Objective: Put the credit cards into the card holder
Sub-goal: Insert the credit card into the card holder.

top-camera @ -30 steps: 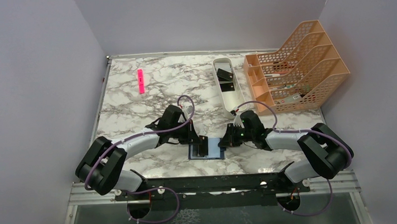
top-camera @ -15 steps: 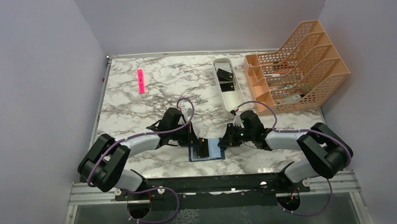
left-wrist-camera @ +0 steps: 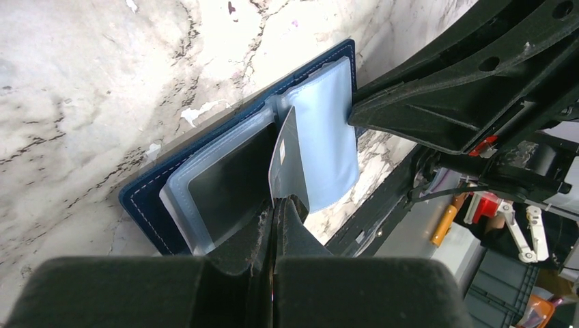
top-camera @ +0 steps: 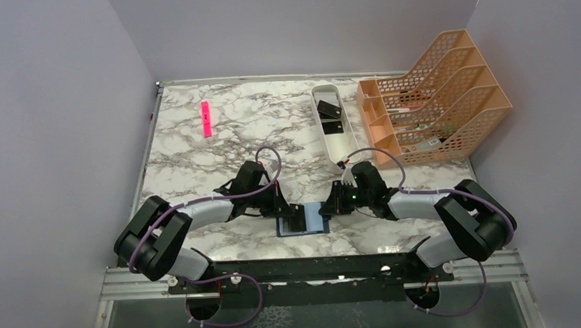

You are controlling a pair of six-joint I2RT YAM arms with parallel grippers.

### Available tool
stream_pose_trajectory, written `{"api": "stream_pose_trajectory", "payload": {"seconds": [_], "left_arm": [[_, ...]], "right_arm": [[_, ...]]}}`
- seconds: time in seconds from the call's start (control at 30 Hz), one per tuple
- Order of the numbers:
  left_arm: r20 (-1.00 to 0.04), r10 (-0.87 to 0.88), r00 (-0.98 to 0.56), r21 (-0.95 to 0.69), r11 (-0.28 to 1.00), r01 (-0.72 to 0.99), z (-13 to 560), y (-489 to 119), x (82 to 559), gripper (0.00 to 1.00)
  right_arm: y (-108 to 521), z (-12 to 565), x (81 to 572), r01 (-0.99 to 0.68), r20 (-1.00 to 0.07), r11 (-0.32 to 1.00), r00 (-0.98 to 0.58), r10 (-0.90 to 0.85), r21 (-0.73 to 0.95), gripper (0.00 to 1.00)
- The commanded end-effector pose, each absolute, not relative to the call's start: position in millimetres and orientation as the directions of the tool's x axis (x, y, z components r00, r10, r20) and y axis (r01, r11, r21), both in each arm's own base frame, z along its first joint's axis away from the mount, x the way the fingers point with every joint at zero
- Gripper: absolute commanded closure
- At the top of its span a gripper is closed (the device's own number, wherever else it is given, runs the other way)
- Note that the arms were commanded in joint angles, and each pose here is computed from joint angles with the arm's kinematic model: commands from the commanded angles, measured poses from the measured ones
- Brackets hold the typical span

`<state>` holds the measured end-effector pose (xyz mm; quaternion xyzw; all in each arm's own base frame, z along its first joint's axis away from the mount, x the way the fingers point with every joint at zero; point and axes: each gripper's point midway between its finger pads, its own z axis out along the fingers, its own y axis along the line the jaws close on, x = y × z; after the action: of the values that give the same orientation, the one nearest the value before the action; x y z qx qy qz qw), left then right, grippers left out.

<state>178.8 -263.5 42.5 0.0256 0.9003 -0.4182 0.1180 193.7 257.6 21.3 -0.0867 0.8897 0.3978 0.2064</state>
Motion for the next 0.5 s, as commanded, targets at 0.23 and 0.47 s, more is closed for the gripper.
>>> {"api": "stream_pose_trajectory", "payload": {"seconds": [0.23, 0.47], "left_arm": [[-0.189, -0.086, -0.978, -0.697, 0.714, 0.072, 15.9, -248.8, 171.3, 1.00], [-0.228, -0.044, -0.973, -0.699, 0.703, 0.132, 17.4, -252.5, 175.0, 1.00]], "right_arm": [[244.2, -3.9, 180.9, -0.288, -0.386, 0.730, -0.922, -0.036, 0.620, 0.83], [245.3, -4.8, 179.7, -0.290, -0.381, 0.725, -0.924, -0.042, 0.625, 0.80]]}}
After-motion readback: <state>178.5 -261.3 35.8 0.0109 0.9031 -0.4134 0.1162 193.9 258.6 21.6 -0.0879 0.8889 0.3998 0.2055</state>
